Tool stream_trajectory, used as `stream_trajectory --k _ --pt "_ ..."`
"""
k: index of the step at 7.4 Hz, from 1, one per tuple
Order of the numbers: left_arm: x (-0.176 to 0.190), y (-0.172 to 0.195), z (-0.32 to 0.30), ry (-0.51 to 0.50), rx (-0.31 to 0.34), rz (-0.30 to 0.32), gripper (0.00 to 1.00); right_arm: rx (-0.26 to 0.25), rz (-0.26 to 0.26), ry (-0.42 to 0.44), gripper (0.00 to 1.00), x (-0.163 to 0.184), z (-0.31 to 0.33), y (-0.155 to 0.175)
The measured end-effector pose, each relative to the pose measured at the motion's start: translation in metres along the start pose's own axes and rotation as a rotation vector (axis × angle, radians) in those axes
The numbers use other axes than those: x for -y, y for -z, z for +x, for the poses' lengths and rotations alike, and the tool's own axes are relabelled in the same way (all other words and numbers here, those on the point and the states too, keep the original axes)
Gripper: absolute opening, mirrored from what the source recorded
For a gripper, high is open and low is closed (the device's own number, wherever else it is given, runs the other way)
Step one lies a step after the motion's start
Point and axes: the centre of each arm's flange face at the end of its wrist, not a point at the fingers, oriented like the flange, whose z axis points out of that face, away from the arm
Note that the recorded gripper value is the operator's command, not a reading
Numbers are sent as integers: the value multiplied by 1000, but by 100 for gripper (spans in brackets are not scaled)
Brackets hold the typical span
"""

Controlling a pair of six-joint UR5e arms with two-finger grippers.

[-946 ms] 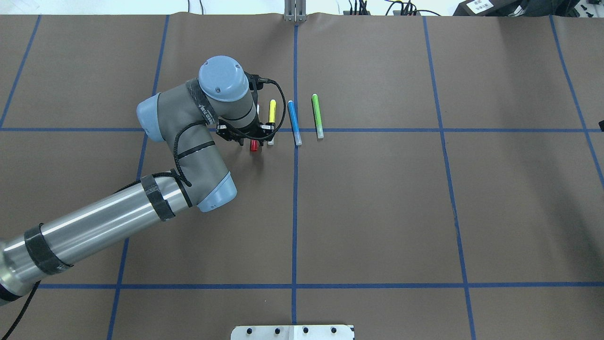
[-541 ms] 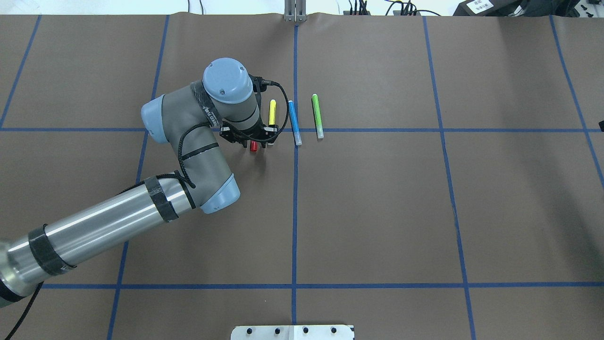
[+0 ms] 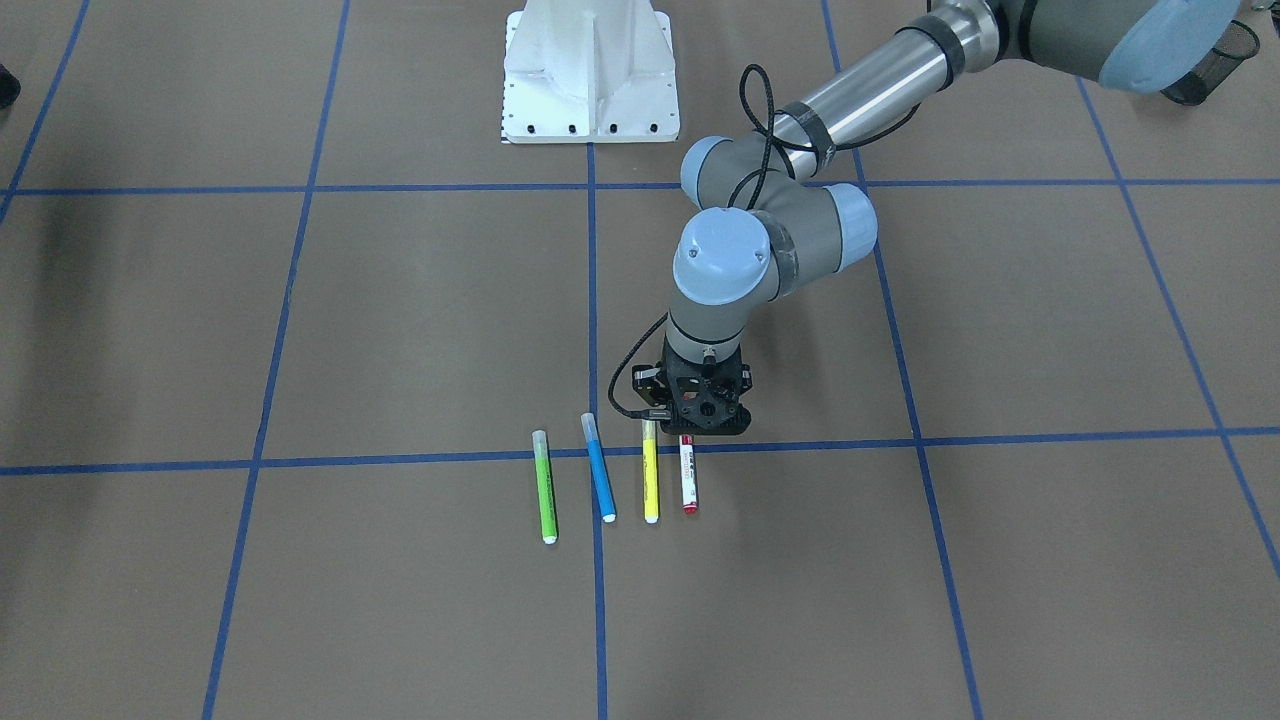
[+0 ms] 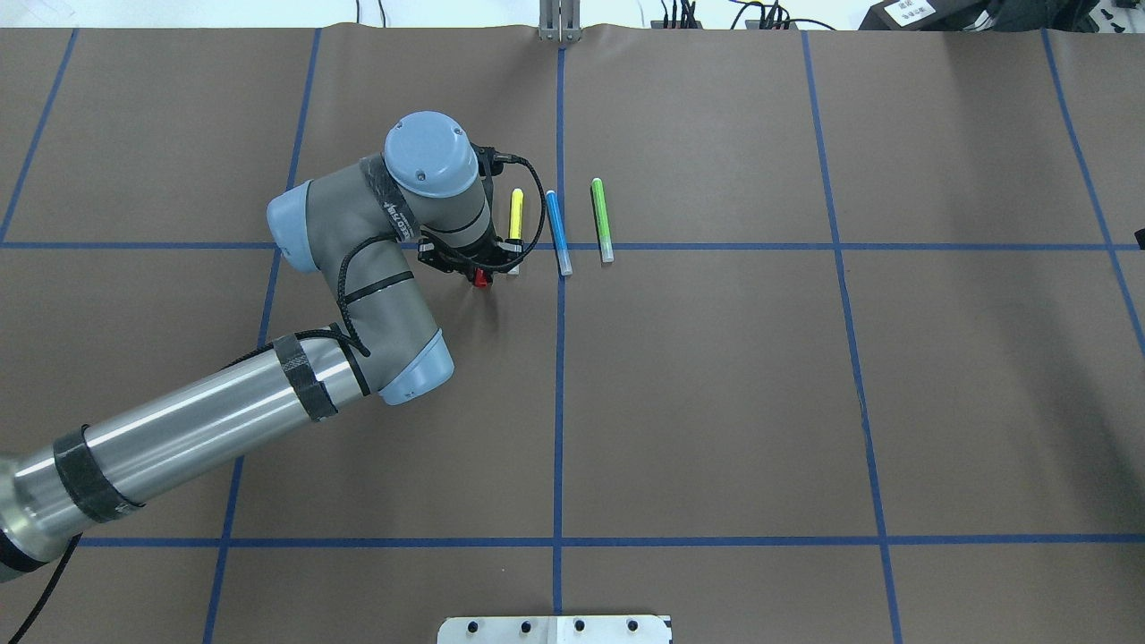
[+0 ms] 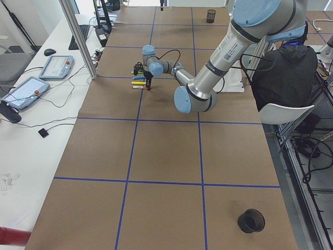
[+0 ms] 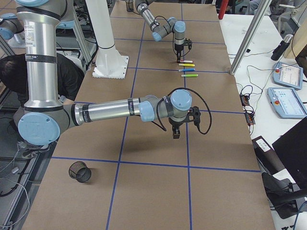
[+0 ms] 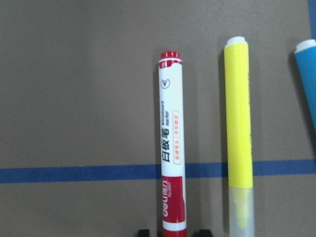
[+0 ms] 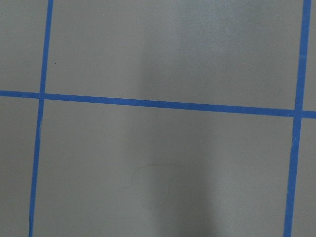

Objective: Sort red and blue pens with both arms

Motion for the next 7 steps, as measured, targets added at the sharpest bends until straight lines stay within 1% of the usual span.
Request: stream_trajectory --k 1,2,4,6,7 --pt "0 4 1 10 -5 2 0 0 0 0 100 0 0 0" --pt "2 15 3 15 -17 8 0 1 0 0 100 0 0 0" --pt "20 63 -10 48 -44 2 0 5 8 14 100 2 -6 4" --pt "44 119 -65 83 -71 -10 0 13 38 53 100 21 -30 17" --pt "54 136 -98 68 -73 -8 0 18 52 72 100 35 -48 23"
